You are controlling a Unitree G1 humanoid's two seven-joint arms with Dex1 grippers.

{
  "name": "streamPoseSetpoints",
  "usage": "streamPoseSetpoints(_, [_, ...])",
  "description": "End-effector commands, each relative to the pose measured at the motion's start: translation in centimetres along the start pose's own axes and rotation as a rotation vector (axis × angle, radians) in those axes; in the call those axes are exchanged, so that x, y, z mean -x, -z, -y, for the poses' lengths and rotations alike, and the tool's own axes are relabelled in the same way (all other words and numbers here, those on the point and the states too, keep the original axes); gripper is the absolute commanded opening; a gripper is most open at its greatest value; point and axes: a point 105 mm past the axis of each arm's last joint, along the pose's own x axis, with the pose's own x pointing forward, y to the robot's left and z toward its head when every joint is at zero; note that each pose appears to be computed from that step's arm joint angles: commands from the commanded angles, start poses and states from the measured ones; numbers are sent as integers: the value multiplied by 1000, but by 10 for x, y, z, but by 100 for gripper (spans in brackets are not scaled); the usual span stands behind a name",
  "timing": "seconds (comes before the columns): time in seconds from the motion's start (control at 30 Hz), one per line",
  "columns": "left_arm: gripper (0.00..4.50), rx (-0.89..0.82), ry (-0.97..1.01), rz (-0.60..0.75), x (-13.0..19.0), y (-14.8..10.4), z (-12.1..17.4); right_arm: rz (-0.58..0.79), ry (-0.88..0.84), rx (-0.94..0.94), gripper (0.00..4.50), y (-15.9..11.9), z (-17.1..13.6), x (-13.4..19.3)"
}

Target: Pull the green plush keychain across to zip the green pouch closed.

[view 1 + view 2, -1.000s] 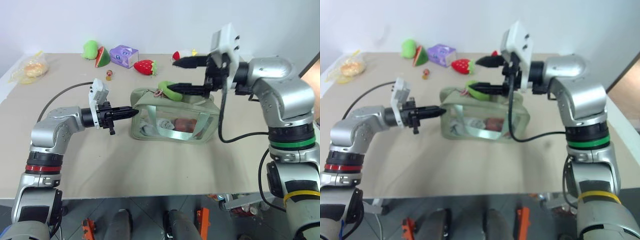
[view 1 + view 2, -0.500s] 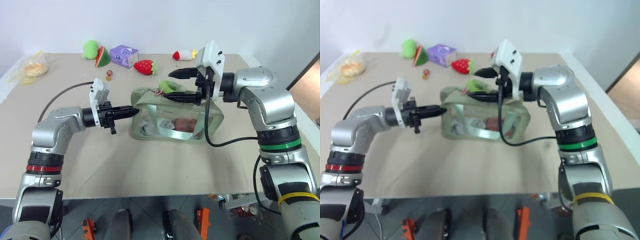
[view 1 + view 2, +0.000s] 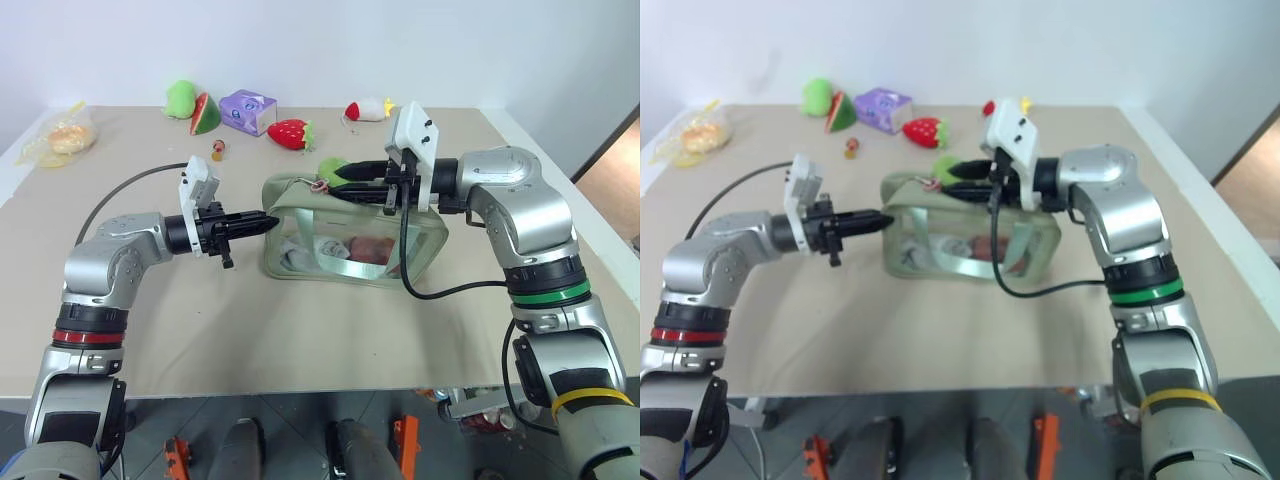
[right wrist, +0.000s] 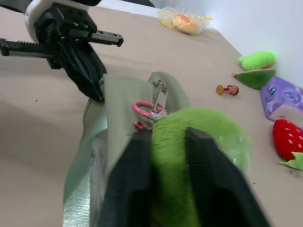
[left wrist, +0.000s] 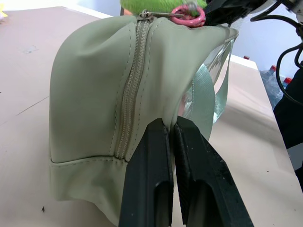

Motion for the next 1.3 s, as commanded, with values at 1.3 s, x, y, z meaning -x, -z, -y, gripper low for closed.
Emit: streamPoseSetpoints(1.3, [0,-39,23,32,-7,-13,2,-408,246,365,7,7,48,127])
